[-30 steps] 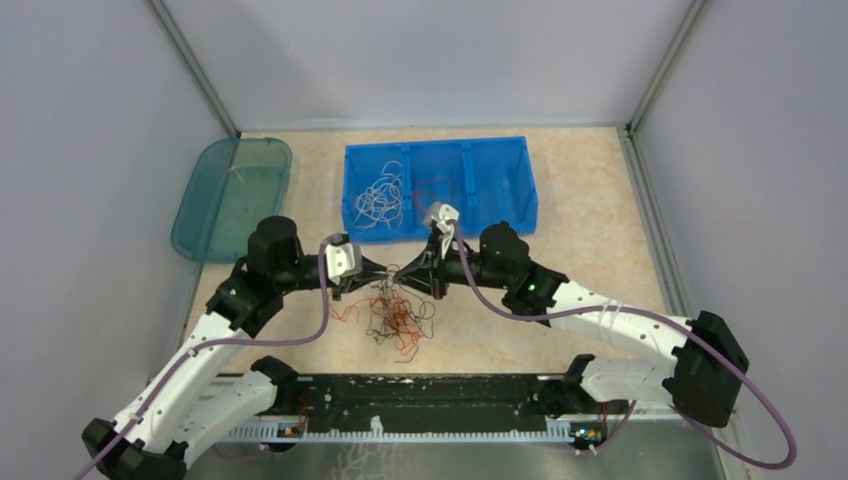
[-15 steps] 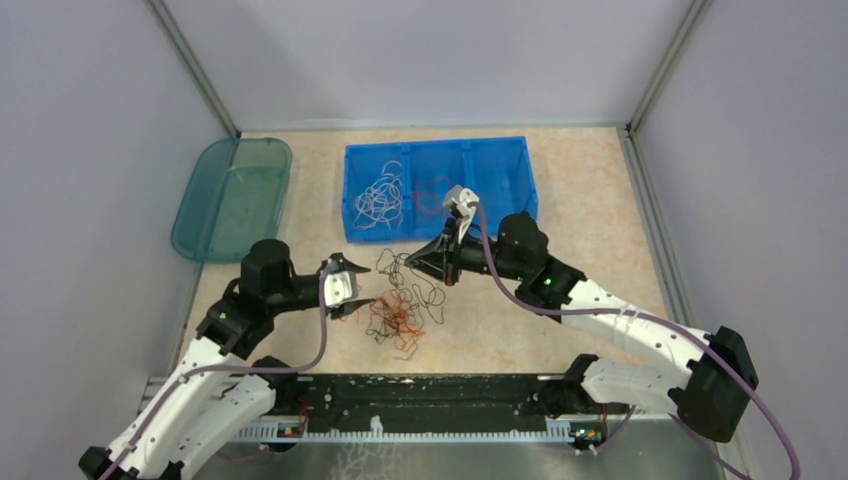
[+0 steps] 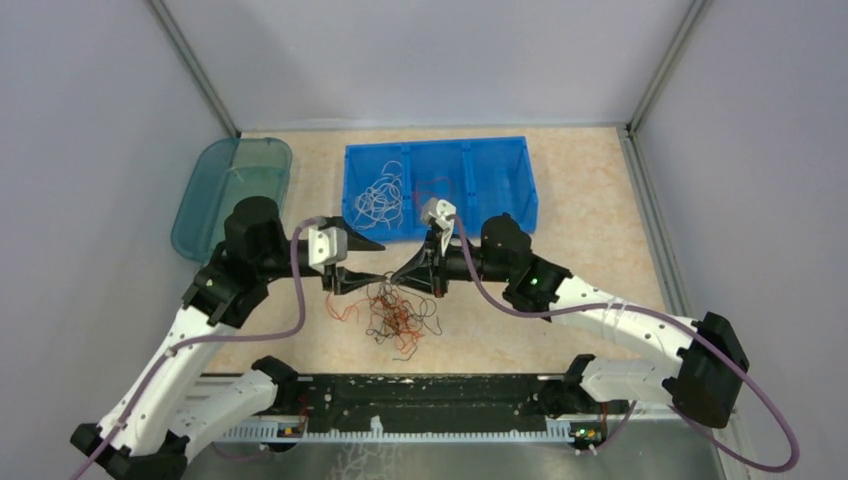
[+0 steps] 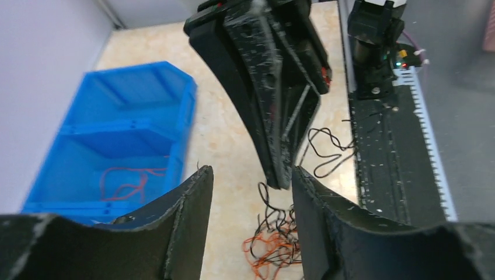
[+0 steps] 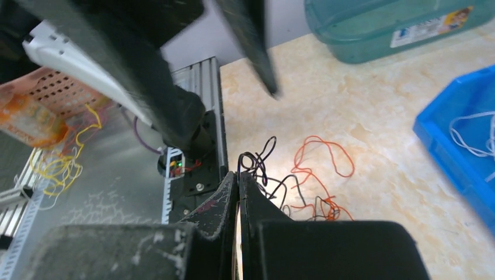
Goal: Untangle the cables
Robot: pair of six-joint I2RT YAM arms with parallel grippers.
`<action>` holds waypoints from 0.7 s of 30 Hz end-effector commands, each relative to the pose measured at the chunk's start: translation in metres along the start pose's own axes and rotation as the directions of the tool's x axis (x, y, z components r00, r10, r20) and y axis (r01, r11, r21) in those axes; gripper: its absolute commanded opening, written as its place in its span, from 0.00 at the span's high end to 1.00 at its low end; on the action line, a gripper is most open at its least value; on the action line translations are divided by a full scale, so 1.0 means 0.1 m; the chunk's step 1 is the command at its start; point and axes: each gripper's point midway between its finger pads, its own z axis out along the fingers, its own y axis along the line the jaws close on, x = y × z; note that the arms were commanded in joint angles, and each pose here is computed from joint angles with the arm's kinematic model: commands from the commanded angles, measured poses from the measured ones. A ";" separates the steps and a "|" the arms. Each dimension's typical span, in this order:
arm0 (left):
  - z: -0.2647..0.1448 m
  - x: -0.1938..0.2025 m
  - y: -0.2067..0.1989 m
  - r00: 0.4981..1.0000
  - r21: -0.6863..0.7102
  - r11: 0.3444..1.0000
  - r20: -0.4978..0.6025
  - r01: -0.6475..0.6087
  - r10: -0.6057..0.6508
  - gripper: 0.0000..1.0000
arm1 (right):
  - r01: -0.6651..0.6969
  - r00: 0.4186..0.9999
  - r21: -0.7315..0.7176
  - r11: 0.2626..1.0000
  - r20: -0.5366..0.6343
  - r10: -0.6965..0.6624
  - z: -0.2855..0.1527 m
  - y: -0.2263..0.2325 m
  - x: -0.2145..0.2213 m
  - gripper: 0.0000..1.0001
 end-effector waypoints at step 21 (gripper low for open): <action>0.06 0.21 -0.38 0.982 0.173 0.966 -0.036 0.191 -0.188 0.55 | 0.153 0.988 -0.149 0.977 0.057 -0.146 0.10 0.40 -0.37 1.00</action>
